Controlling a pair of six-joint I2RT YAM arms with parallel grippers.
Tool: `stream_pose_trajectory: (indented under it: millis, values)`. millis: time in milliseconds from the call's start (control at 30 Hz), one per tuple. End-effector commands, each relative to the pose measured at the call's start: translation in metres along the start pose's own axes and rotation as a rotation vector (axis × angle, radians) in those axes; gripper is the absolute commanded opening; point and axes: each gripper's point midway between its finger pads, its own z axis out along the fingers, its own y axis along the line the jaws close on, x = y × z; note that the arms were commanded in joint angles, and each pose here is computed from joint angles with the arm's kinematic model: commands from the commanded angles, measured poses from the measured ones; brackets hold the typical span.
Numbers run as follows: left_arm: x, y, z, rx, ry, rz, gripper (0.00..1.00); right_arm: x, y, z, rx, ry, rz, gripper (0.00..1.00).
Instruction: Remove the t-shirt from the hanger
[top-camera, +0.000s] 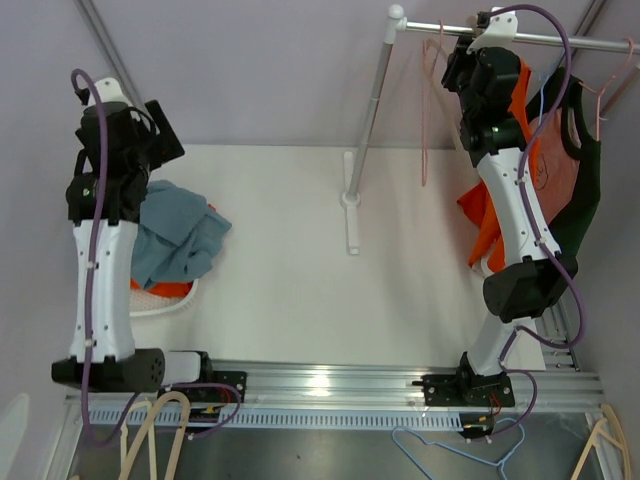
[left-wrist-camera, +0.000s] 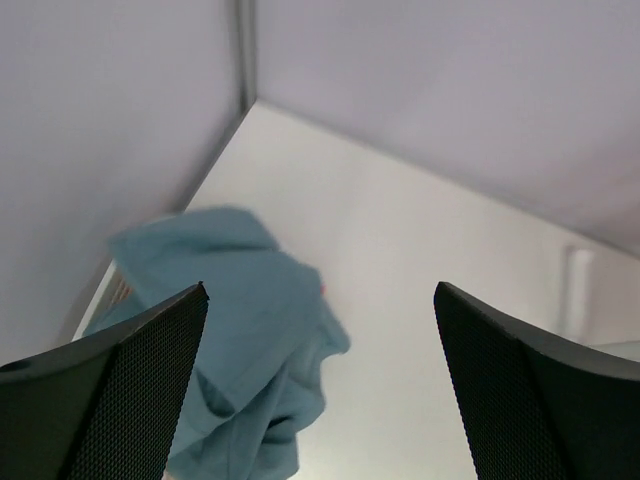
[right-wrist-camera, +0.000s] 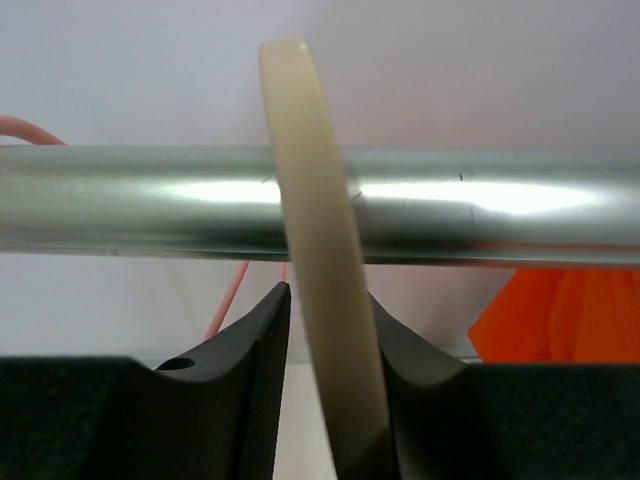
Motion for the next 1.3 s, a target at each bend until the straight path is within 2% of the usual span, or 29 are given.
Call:
stream_pose_trajectory:
  millis: [0, 100, 167, 233, 300, 333, 567, 600, 700, 733, 767, 867, 1033, 1267]
  values:
    - [-0.056, -0.02, -0.058, 0.101, -0.203, -0.005, 0.99, -0.04, -0.007, -0.015, 0.024, -0.07, 0.007, 0.35]
    - [-0.066, -0.042, -0.085, 0.185, -0.261, 0.009, 1.0, -0.057, -0.011, -0.035, 0.017, -0.076, 0.004, 0.33]
    - [-0.065, -0.063, -0.104, 0.255, -0.293, 0.039, 0.99, -0.055, -0.019, -0.048, 0.029, -0.032, 0.01, 0.34]
    - [-0.067, -0.072, -0.111, 0.253, -0.333, 0.061, 0.99, -0.069, -0.024, -0.068, 0.015, -0.03, 0.029, 0.35]
    - [-0.057, -0.092, -0.118, 0.304, -0.337, 0.102, 0.99, -0.063, -0.031, -0.08, 0.003, 0.015, 0.047, 0.38]
    - [-0.059, -0.096, -0.12, 0.303, -0.357, 0.094, 0.99, -0.074, -0.03, -0.094, -0.021, -0.001, 0.055, 0.4]
    - [-0.027, -0.175, -0.143, 0.479, -0.358, 0.172, 0.99, -0.075, -0.06, -0.134, 0.028, 0.061, 0.043, 0.41]
    - [-0.019, -0.187, -0.144, 0.493, -0.361, 0.218, 0.99, -0.082, -0.067, -0.138, 0.041, 0.053, 0.043, 0.41]
    - [0.003, -0.228, -0.161, 0.576, -0.361, 0.254, 1.0, -0.07, -0.082, -0.136, 0.049, 0.136, 0.077, 0.41]
    - [0.007, -0.238, -0.167, 0.604, -0.356, 0.254, 1.0, -0.085, -0.089, -0.14, 0.055, 0.111, 0.081, 0.41]
    - [0.013, -0.249, -0.178, 0.647, -0.349, 0.255, 0.99, -0.074, -0.092, -0.135, 0.059, 0.155, 0.084, 0.41]
    - [0.027, -0.271, -0.195, 0.734, -0.323, 0.255, 0.99, -0.077, -0.101, -0.132, 0.07, 0.158, 0.08, 0.41]
    - [0.048, -0.289, -0.218, 0.821, -0.304, 0.278, 0.99, -0.064, -0.115, -0.113, 0.027, 0.195, 0.131, 0.38]
    - [0.075, -0.292, -0.224, 0.836, -0.281, 0.324, 1.0, -0.049, -0.128, -0.088, 0.033, 0.21, 0.136, 0.37]
